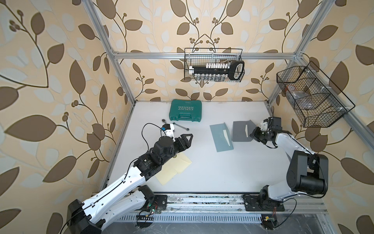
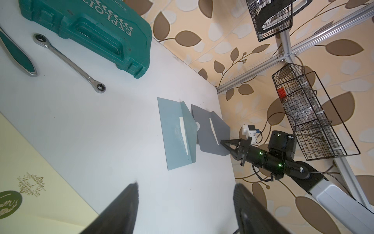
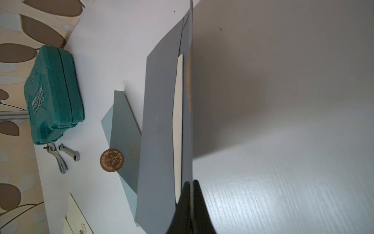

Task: Open the envelope
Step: Place the envelope at the center of the board.

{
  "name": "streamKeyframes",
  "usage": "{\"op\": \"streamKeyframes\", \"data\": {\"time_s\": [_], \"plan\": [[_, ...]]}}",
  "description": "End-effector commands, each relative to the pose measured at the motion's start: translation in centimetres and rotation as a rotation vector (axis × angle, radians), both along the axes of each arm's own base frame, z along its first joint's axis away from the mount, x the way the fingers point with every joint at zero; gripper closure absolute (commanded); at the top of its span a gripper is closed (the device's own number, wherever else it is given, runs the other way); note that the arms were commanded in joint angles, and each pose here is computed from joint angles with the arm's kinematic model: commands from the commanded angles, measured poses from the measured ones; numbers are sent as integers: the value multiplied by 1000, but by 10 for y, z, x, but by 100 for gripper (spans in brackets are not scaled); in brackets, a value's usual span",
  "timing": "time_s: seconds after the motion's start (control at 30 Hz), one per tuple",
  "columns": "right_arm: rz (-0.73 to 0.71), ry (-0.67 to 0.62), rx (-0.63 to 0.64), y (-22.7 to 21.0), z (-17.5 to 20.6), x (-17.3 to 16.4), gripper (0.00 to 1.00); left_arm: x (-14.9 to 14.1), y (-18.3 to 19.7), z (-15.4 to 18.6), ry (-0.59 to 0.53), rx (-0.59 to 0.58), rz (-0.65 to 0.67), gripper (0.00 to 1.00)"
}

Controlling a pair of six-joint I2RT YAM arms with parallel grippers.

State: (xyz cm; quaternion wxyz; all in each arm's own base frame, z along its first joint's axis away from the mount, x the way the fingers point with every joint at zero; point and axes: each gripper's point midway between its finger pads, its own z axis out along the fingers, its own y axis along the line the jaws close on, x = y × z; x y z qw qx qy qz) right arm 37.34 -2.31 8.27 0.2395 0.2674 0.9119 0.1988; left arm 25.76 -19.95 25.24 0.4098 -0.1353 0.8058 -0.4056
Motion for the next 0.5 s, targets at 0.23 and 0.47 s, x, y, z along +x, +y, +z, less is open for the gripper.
{"op": "streamKeyframes", "data": {"time_s": [0.23,0.47], "plan": [[34,99,-87,-14,-29,2,96,-2,9,5,-44,47,5,24],[17,127,-110,-19,-34,1,87,-2,9,6,-50,58,3,24]]}}
